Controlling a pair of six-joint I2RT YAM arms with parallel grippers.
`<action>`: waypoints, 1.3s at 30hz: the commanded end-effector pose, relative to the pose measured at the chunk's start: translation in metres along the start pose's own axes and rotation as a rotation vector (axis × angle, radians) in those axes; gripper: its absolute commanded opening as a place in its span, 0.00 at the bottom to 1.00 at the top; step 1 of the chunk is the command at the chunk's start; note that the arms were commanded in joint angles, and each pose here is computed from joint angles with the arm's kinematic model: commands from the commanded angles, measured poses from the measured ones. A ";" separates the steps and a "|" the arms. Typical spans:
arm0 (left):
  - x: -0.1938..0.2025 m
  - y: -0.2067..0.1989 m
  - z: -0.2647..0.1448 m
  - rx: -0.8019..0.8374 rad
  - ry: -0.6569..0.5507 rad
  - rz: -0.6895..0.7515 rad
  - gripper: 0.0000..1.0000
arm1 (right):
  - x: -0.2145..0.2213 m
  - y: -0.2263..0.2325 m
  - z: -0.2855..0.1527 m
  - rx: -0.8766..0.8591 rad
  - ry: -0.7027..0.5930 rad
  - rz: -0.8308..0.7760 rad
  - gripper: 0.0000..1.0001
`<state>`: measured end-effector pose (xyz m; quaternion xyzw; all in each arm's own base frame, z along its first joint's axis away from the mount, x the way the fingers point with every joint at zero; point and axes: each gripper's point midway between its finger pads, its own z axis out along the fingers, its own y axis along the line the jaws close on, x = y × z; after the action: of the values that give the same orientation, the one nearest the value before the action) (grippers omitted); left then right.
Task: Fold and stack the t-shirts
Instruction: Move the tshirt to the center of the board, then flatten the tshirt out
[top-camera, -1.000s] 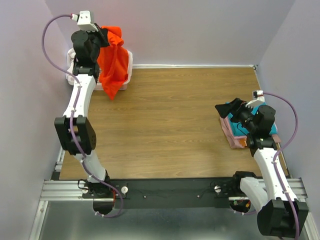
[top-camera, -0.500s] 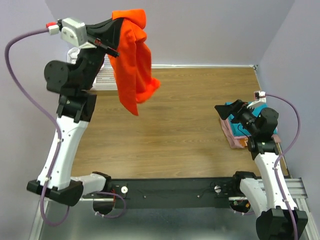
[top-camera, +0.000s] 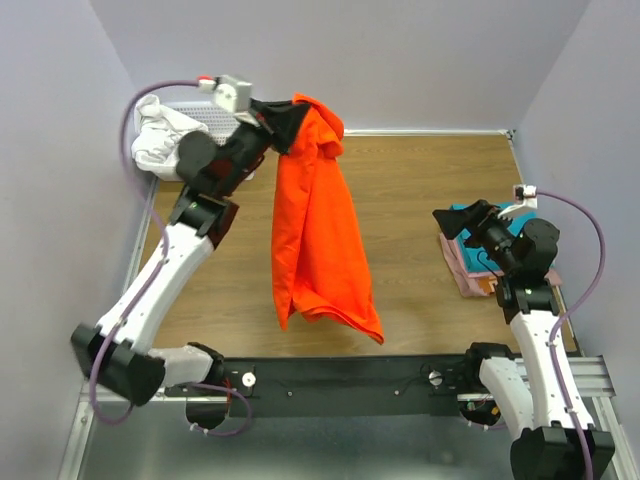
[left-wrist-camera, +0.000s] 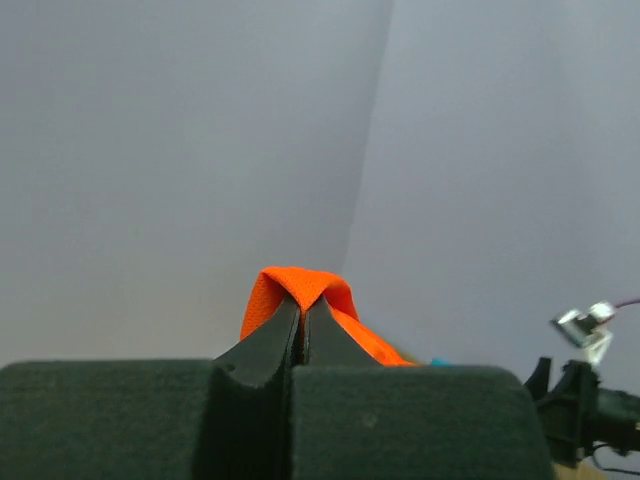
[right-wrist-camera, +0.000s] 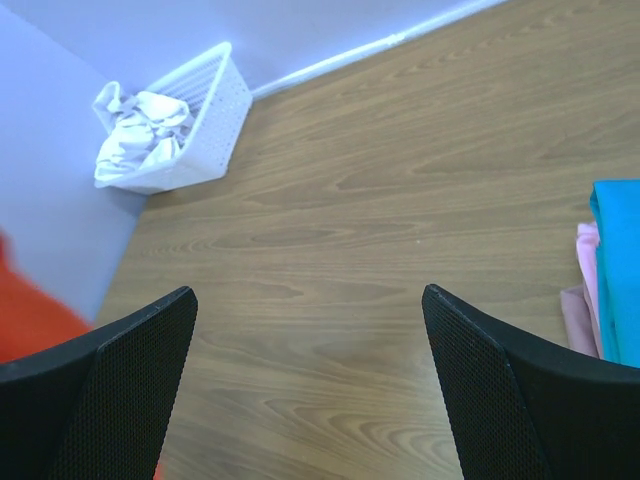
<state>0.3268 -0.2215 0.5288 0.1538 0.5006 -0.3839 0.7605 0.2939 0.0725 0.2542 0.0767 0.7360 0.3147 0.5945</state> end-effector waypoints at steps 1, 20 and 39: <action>0.138 0.099 -0.008 -0.413 0.302 -0.084 0.61 | 0.021 -0.021 0.006 0.075 0.083 0.057 1.00; 0.262 0.102 -0.201 -0.780 0.624 -0.317 0.98 | 0.157 0.027 0.022 0.032 0.523 -0.034 1.00; 0.333 0.060 -0.303 -0.860 0.852 -0.546 0.98 | 0.276 0.039 0.069 0.235 0.727 -0.169 0.49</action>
<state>0.2479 -0.1320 0.0884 -0.1544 0.8882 -0.2179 0.3740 0.2361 0.2655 0.0406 -0.0795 0.9337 0.2325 0.2603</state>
